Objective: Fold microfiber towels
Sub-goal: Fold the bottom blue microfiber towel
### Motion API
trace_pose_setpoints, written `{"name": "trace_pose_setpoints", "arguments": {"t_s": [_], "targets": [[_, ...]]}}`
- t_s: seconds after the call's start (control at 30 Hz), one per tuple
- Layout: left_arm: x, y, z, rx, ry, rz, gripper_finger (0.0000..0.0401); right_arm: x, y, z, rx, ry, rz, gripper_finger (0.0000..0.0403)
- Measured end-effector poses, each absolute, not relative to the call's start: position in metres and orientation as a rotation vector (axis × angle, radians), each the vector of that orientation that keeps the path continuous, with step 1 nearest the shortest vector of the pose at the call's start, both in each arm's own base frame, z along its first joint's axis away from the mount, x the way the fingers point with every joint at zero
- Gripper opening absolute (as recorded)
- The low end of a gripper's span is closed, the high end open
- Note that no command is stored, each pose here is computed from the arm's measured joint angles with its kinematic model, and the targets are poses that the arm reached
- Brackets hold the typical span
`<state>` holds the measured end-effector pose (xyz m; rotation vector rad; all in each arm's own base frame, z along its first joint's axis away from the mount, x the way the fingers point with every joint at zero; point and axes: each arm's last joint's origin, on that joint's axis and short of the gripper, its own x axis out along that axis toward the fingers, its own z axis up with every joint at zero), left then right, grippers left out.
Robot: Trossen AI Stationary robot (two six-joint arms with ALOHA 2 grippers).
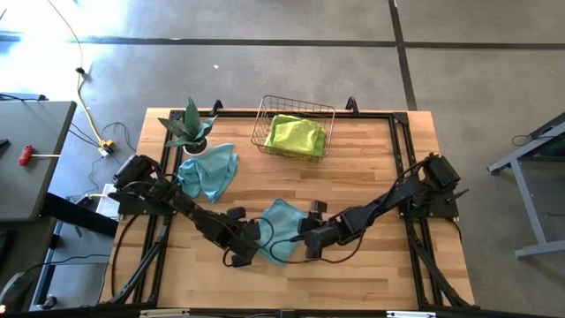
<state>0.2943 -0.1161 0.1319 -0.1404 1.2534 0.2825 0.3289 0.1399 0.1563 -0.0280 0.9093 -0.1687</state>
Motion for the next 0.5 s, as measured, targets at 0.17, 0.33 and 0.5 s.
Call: {"name": "trace_pose_setpoints", "arguments": {"t_s": [0.17, 0.33, 0.5], "targets": [[0.302, -0.119, 0.139, -0.182, 1.26, 0.231, 0.0121, 0.33, 0.14, 0.151, -0.015, 0.91, -0.198, 0.0176], [0.311, -0.124, 0.151, -0.17, 1.238, 0.164, 0.0141, 0.334, 0.14, 0.137, -0.034, 0.918, -0.215, 0.0176], [0.322, -0.129, 0.165, -0.197, 1.188, 0.127, 0.0162, 0.337, 0.141, 0.13, -0.059, 0.912, -0.208, 0.0176]]}}
